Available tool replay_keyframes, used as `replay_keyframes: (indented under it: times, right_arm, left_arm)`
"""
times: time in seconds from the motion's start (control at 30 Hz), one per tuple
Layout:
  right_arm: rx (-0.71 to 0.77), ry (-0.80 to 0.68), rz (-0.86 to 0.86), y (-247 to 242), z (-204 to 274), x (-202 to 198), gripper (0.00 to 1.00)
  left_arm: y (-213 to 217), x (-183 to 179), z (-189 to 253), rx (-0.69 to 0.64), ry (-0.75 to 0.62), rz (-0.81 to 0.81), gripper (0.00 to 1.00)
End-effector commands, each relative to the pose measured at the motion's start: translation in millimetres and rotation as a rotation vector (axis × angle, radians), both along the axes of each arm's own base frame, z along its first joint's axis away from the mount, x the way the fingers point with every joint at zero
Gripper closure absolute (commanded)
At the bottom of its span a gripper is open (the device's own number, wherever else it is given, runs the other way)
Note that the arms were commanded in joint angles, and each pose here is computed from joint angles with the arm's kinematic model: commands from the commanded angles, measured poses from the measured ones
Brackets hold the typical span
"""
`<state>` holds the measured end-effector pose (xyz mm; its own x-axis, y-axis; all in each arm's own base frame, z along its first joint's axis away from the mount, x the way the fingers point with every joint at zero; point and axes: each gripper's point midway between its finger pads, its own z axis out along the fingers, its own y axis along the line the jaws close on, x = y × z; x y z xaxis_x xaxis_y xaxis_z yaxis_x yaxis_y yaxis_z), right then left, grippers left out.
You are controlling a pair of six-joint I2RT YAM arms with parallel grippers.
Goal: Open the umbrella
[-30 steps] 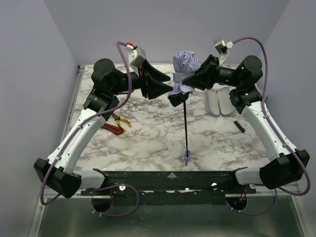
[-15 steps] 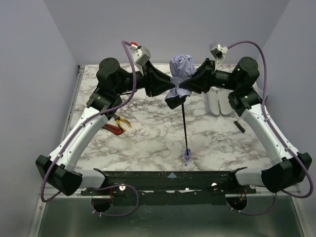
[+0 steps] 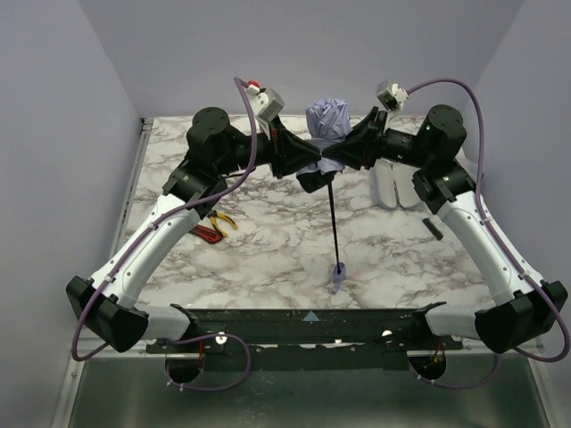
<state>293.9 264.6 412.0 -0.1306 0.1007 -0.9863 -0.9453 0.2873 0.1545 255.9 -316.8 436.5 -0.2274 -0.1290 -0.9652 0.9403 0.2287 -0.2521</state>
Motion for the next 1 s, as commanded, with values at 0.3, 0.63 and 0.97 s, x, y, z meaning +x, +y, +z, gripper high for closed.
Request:
replay_keyframes:
  times: [0.3, 0.63, 0.97]
  right_arm:
    - [0.017, -0.119, -0.007, -5, 25, -16, 1.00]
    - [0.004, -0.102, 0.009, -3, 19, -14, 1.00]
    - [-0.005, -0.079, 0.005, 0, 15, -10, 1.00]
  left_arm:
    - [23, 24, -20, 0.048, 0.017, 0.178, 0.68]
    - [28, 21, 2, -0.031, -0.021, 0.138, 0.64]
    - [13, -1, 6, -0.063, -0.027, 0.018, 0.60]
